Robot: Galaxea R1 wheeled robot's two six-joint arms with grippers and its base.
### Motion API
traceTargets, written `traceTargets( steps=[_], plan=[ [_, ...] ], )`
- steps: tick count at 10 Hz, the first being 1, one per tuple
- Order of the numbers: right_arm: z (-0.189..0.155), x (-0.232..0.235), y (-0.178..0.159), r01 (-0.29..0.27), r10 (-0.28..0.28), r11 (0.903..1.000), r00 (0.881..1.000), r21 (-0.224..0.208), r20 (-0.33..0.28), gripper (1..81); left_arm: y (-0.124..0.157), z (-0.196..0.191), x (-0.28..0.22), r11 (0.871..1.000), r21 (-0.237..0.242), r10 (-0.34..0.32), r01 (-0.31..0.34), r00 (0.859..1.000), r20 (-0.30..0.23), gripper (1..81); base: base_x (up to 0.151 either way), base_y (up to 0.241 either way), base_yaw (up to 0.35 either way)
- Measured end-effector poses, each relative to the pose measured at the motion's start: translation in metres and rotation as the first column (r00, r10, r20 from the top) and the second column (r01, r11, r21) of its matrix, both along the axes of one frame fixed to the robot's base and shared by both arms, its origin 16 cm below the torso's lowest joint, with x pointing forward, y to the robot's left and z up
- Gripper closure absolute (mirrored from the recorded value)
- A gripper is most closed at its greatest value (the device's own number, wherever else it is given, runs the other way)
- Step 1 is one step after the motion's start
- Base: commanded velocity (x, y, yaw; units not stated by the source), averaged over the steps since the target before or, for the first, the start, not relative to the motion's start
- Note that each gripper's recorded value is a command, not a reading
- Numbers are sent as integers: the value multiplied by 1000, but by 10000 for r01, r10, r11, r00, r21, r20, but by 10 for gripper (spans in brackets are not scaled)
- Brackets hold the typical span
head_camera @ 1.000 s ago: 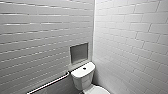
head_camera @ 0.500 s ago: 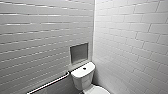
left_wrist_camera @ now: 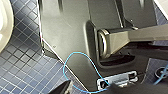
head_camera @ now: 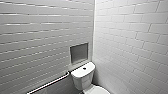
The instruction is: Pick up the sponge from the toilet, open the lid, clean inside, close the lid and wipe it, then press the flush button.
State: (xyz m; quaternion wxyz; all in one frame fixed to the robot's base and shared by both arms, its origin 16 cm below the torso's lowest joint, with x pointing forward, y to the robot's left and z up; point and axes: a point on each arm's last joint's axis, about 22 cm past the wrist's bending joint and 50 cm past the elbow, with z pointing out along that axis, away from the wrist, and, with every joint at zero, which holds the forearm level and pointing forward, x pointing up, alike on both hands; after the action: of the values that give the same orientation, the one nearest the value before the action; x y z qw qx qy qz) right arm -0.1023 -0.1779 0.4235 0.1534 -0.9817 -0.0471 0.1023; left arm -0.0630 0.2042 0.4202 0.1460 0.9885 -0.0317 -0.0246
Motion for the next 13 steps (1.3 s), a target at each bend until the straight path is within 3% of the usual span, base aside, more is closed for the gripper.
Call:
traceTargets(
  steps=[1, 2, 3, 5, 8, 10, 13],
  plan=[
    [1, 0, 6, -538, 539, 9983, 9985, 200, -26, 811, 0, -1, 8, 9999, 37, 155, -156, 9996, 226, 10, 0, 0, 0],
    [3, -1, 7, -685, 693, 9971, 9973, 331, -235, 811, -3, -1, 17, 9998, -8, 218, -218, 9989, 421, 10, 0, 0, 0],
    [4, 3, 12, -413, 426, 9979, 9987, 494, -266, 811, -4, -1, 20, 9997, -34, 257, -256, 9984, 500, 10, 0, 0, 0],
    [2, 33, 24, 5, -26, 9972, 9996, 744, 285, 811, -8, 1, 21, 9996, -147, 262, -254, 9983, 515, 10, 0, 0, 0],
    [1, 59, 11, 248, -294, 9972, 9975, 708, 647, 811, -24, 7, 25, 9972, -691, 332, -283, 9969, 709, 10, 0, 0, 0],
    [11, 56, 19, 309, -389, 9916, 9973, 1255, 617, 811, -23, 15, 27, 9936, -1088, 394, -303, 9959, 819, 10, 0, 0, 0],
    [32, 58, 49, 454, -626, 9726, 9957, 2280, 687, 811, -21, 23, 28, 9894, -1420, 448, -315, 9948, 916, 10, 0, 0, 0]
  ],
)
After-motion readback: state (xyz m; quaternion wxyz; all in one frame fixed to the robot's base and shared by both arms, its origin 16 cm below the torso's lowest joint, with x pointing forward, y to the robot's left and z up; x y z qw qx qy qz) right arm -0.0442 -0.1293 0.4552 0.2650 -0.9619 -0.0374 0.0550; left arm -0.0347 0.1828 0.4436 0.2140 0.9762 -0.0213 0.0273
